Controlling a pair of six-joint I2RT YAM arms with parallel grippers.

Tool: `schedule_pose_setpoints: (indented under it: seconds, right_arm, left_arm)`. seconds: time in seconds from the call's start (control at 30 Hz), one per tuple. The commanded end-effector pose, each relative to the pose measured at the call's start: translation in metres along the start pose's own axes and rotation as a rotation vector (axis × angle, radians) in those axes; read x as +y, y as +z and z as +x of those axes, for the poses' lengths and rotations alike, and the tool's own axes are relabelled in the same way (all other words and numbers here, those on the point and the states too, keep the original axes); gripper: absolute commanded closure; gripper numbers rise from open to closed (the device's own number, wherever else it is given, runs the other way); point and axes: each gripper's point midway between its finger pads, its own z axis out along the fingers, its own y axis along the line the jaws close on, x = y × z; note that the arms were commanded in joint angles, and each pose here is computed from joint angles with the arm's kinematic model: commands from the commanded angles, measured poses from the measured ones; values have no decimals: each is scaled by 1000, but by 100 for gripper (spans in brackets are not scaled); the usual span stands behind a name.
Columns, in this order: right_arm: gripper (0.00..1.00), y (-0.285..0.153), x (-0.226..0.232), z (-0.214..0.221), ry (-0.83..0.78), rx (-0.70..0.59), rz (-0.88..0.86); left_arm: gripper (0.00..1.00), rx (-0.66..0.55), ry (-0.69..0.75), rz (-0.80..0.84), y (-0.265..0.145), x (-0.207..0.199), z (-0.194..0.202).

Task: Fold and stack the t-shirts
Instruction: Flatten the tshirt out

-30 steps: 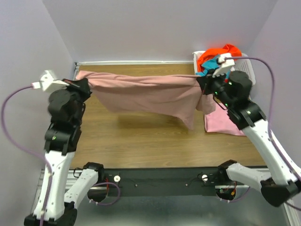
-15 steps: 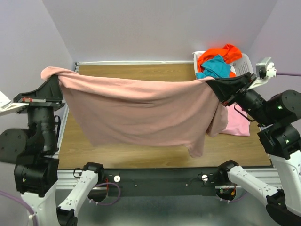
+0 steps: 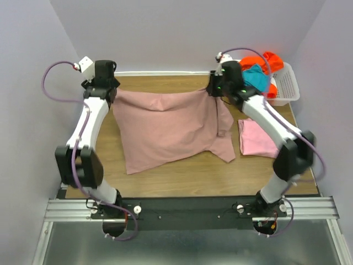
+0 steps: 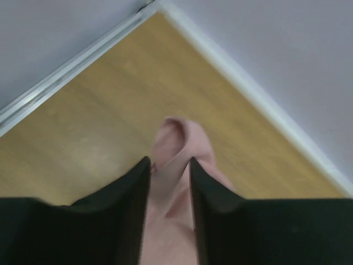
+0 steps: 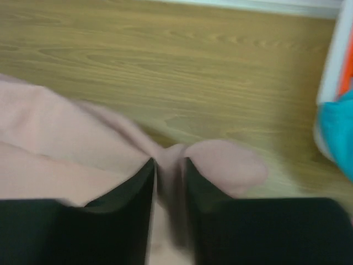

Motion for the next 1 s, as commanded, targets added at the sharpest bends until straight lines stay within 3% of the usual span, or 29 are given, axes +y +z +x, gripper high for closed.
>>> schedule_pose_setpoints:
  seconds: [0.0,0.03,0.1,0.23,0.33,0.37,0.4,0.57,0.6,0.73,0.97]
  right_arm:
    - [51,83,-35,34,-54,113,151]
    - [37,98,-40,39,-54,129,163]
    - [0,113,-48,55,-37,171,205]
    - [0,93,-46,48,8,150,210]
    - [0,63,-49,65,33,175,219]
    - [0,55,-51,68,46,175,228]
    - [0,47,-50,74,74,181,228]
    - [0,2,-52,125,167,253,230]
    - [0,-6,-52,132,177,260,224]
    - [0,-16,-50,189,203,381,188]
    - [0,-14,-56,239,222,490,204]
  left_arm:
    - [15,70,16,-174,66,25,9]
    - [7,131,57,-231,88,33,33]
    - [6,150,75,-260,89,32,30]
    - [4,160,77,-228,75,45,43]
    - [4,193,45,-109,37,42,53]
    - [4,254,60,-98,30,54,81]
    - [3,249,41,-78,26,55,85]
    - [2,350,99,85,-27,36,146]
    - [2,401,143,120,-42,31,174]
    - [2,508,187,246,-71,14,225]
    - [2,593,254,236,-70,22,276]
